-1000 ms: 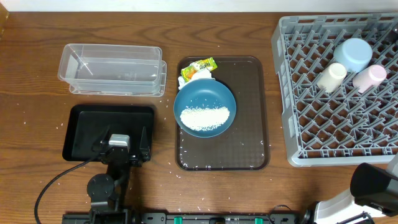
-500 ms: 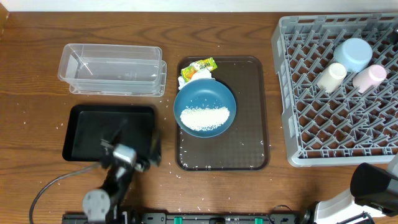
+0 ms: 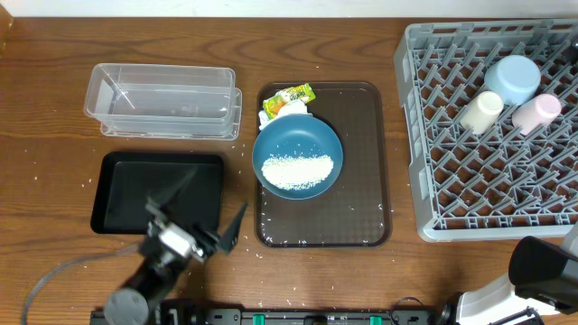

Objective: Sort waste into correct bins and load items into the dishwasher rack
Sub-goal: 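Move the left gripper over the brown tray to the blue bowl's rim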

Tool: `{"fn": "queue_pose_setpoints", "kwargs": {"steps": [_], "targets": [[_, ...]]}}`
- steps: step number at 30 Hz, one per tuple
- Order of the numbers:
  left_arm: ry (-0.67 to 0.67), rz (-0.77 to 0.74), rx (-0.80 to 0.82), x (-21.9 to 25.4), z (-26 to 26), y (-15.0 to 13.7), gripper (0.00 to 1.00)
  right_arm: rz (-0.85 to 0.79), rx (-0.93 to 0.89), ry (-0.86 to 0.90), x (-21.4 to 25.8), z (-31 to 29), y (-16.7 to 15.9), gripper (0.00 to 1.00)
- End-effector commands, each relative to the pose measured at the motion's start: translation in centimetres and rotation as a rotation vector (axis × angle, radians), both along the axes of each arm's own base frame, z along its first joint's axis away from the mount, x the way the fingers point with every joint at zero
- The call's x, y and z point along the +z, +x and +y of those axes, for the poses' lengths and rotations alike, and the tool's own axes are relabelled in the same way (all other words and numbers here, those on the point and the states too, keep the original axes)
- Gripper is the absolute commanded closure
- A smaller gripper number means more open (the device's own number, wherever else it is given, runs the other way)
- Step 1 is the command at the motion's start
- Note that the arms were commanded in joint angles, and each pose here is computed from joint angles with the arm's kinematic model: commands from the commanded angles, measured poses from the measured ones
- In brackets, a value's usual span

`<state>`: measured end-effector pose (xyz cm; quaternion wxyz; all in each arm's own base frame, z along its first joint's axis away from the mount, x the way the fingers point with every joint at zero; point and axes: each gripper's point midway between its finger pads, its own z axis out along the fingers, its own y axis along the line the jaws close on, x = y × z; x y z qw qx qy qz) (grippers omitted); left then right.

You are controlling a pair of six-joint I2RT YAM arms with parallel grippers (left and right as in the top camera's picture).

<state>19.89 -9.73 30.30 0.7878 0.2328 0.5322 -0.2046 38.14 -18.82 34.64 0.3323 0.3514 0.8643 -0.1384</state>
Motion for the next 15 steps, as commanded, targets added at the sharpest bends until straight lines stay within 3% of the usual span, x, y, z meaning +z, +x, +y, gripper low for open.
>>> {"fn": "queue_pose_setpoints", "kwargs": {"steps": [1,7,13,15], "targets": [[-0.026,0.126,0.019,3.1,0.5,2.0,0.03,0.018,-0.006,-0.016,-0.2,-0.4,-0.1,0.01],[-0.005,0.618,-0.123,2.9,-1.2,6.9,0.03,0.018,-0.006,-0.016,-0.2,-0.4,-0.1,0.01],[-0.074,0.819,-0.448,2.2,-4.4,8.4,0.04,0.018,-0.006,-0.016,-0.2,-0.4,-0.1,0.01],[-0.092,0.859,-0.486,1.5,-4.9,9.3,0.04,0.018,-0.006,-0.016,-0.2,-0.4,-0.1,0.01]]}}
